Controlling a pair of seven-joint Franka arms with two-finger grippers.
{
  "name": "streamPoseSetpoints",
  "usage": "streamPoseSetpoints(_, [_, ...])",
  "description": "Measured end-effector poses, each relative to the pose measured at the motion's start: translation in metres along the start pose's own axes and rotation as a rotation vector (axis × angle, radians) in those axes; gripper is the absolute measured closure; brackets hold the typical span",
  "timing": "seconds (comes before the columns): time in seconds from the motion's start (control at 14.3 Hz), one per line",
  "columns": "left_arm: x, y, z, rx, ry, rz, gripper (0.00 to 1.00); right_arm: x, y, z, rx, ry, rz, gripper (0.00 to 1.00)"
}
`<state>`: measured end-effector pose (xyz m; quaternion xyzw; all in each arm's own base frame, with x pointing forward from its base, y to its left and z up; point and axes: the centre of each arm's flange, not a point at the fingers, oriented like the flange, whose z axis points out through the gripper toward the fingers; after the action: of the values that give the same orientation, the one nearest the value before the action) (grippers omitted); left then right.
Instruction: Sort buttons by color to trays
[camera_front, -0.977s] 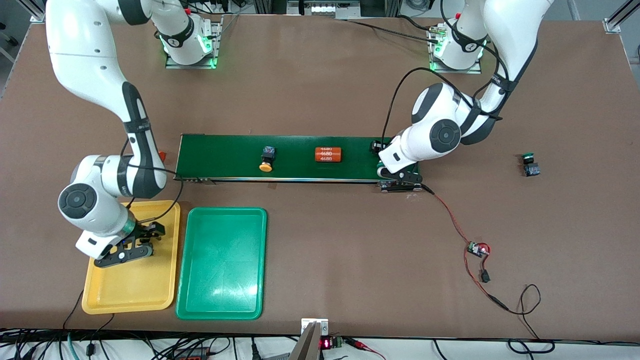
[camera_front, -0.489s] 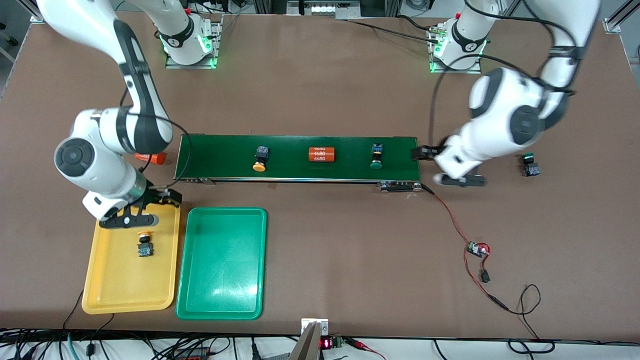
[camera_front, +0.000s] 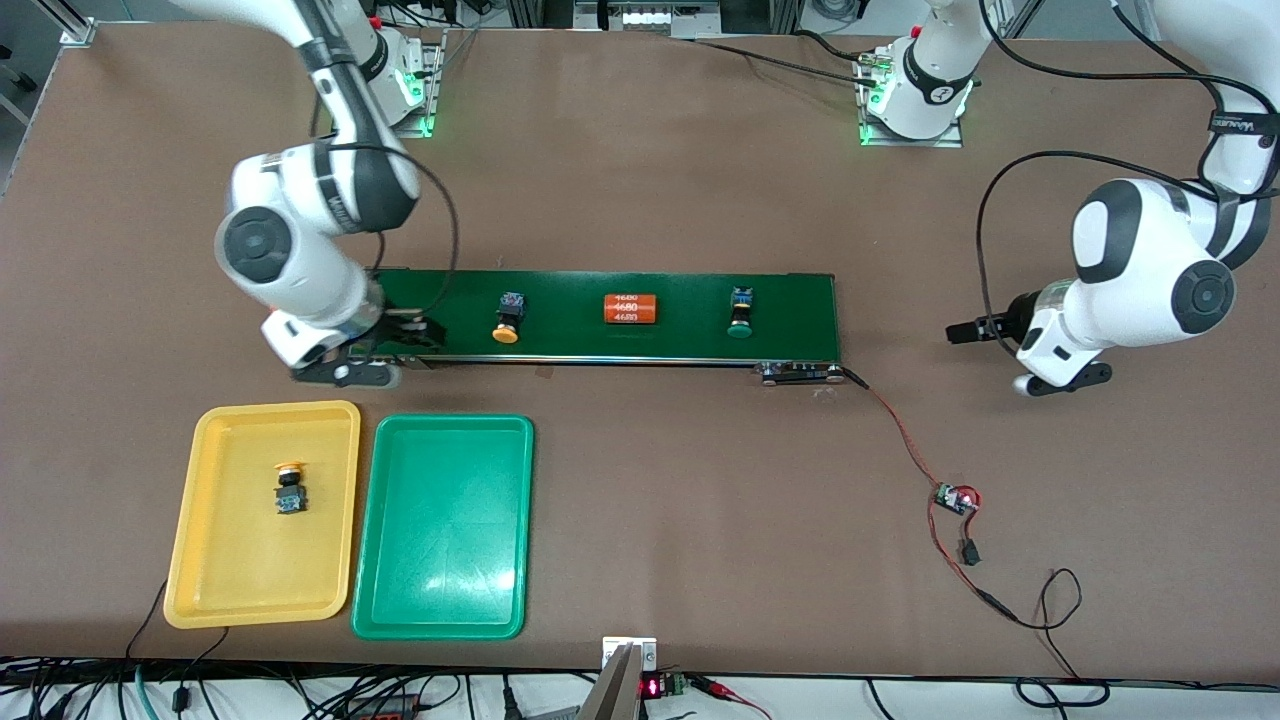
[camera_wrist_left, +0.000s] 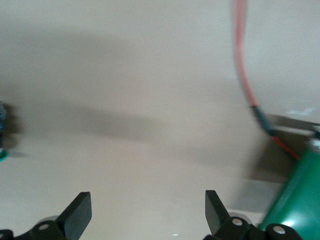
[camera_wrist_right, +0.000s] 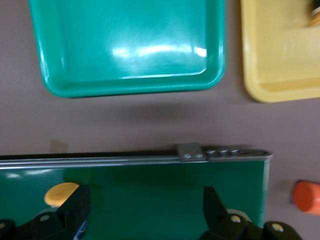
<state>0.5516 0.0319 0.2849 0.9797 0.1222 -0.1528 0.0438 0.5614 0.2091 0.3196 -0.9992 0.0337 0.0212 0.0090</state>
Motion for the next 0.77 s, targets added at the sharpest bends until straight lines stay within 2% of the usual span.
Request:
streamPoseSetpoints(0.21, [0.008,-0.039,0.007,0.101,0.019,0.008,0.00,-0.030,-0.017,0.026,0.013,0.008,0.018,0.00])
streamPoseSetpoints(0.49, [0.032,-0.103,-0.003,0.118,0.111,-0.047,0.00,-0.041,-0.022,0.031,0.018,0.005,0.006,0.00])
streamPoseSetpoints(0.77, [0.061,-0.168,0.047,0.141,0.101,-0.055,0.00,-0.049,-0.027,0.037,0.014,-0.009,-0.008,0.00])
